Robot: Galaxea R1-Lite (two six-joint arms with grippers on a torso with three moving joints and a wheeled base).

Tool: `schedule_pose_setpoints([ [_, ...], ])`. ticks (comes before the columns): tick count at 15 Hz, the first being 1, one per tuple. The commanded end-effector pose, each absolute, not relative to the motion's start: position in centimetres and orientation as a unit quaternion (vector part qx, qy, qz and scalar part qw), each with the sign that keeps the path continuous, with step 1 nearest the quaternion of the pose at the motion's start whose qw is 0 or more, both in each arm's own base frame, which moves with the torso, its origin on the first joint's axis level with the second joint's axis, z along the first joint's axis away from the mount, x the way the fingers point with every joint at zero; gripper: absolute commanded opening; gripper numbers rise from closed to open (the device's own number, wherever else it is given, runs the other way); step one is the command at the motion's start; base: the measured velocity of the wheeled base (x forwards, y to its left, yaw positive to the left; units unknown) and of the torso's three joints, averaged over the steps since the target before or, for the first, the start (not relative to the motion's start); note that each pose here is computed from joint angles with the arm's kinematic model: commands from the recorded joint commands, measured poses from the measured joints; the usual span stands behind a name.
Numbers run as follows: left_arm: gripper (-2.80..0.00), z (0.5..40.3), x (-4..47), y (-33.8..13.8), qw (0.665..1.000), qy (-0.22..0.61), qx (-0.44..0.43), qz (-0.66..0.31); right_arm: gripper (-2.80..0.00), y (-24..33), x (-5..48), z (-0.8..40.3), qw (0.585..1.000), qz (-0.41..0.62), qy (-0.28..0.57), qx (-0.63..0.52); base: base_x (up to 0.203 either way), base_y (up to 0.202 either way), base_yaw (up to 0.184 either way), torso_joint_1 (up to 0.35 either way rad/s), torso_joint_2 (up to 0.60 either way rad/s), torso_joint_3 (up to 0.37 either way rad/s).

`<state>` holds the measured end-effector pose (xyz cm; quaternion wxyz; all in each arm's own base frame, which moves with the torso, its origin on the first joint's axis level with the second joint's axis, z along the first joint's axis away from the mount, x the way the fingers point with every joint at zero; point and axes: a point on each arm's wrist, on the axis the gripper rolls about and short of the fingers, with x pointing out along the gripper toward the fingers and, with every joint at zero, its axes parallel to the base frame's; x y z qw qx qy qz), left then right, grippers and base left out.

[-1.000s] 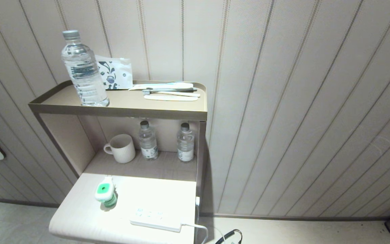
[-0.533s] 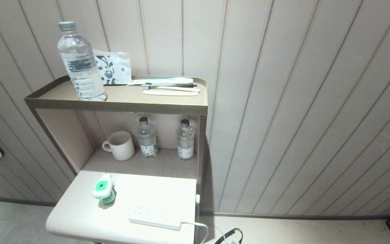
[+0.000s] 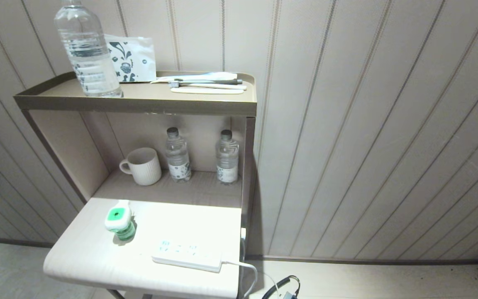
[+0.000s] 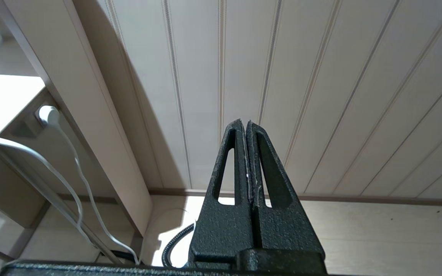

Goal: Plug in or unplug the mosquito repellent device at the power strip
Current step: Pick up the mosquito repellent liquid

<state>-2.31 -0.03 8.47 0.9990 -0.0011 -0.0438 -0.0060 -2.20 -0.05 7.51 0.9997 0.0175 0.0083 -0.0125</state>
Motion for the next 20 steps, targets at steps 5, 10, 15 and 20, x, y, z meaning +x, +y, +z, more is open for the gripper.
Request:
schedule_pose_setpoints([
  [5, -2.8, 8.48, -2.3, -0.03, 0.999, -0.044, -0.001, -0.006, -2.8, -0.05, -2.2, 7.51, 1.0, -0.012, 0.008, 0.018, 0.0, 0.0, 0.0, -0.246, 0.54, 0.291],
  [10, -2.8, 8.48, -2.3, -0.03, 0.999, -0.044, -0.001, -0.006, -2.8, -0.05, -2.2, 7.51, 1.0, -0.012, 0.008, 0.018, 0.0, 0.0, 0.0, -0.221, 0.52, 0.286],
  [15, -2.8, 8.48, -2.31, -0.03, 0.999, -0.044, -0.001, -0.006, -2.8, -0.05, -2.2, 7.51, 1.0, -0.012, 0.008, 0.018, 0.0, 0.0, 0.0, -0.204, 0.49, 0.287],
  [20, -2.8, 8.48, -2.31, -0.03, 0.999, -0.044, -0.001, -0.006, -2.8, -0.04, -2.2, 7.51, 1.0, -0.012, 0.008, 0.017, 0.0, 0.0, 0.0, -0.151, 0.39, 0.237],
])
